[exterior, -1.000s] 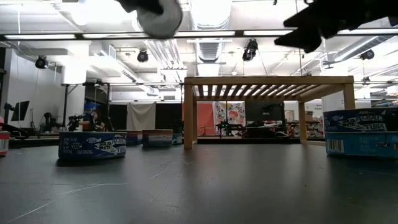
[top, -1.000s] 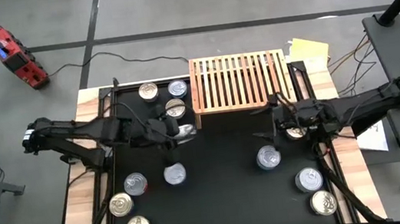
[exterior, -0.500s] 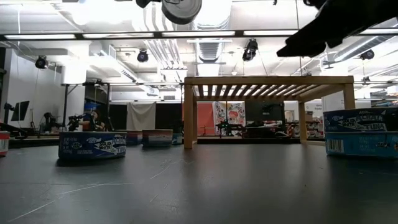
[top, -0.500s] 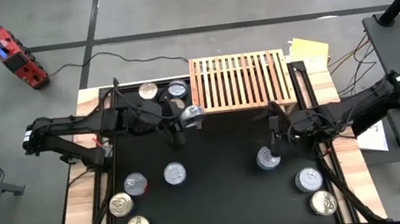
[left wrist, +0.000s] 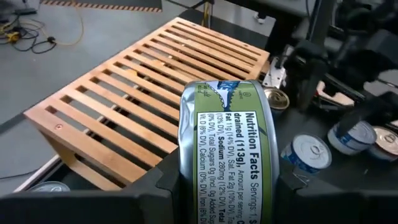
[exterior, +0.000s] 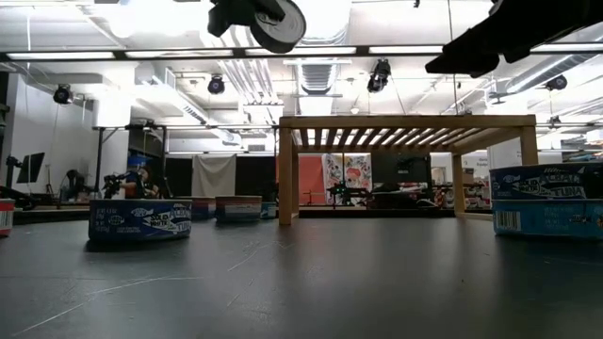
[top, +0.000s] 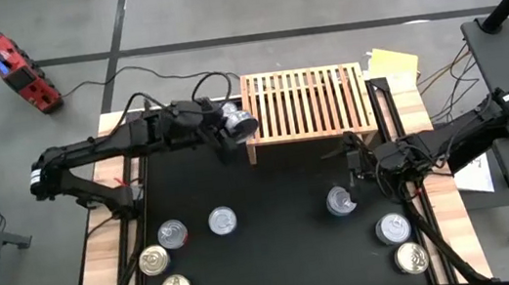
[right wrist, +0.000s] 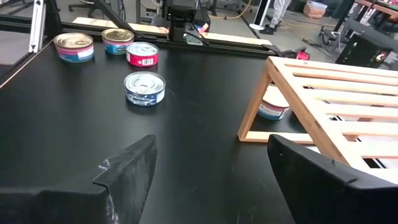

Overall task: Stack canned seafood by type on shelf
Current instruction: Put the green tuna can on the shelf

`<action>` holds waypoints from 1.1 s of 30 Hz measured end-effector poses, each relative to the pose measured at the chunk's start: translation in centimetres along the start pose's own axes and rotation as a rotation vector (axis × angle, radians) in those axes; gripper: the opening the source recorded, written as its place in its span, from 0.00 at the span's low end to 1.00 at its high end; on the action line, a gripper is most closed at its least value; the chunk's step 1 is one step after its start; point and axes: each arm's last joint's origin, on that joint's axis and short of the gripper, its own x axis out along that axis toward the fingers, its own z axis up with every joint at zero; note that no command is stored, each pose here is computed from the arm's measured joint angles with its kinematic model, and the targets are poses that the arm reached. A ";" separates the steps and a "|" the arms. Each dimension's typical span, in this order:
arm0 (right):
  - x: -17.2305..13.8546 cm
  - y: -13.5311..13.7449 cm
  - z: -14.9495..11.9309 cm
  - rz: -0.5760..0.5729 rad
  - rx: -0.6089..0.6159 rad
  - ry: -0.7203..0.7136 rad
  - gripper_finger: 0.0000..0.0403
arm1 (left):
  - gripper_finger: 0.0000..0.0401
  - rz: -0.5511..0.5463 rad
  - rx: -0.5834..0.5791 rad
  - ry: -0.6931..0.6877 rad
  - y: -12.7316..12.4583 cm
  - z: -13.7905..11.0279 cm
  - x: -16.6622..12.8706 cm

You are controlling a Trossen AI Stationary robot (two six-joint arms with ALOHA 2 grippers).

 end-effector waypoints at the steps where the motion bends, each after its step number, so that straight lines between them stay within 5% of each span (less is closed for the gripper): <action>1: 0.0 0.0 0.0 0.000 -0.003 -0.001 0.72 | 0.28 -0.005 -0.007 -0.009 0.2 0.2 0.1; 16: -0.1 0.0 -0.5 0.003 0.009 0.050 0.64 | 0.28 -0.152 -0.191 0.082 4.5 1.5 5.8; 33: -1.1 0.0 -1.1 0.024 0.076 0.112 0.61 | 0.28 -0.233 -0.140 0.249 4.7 2.2 11.0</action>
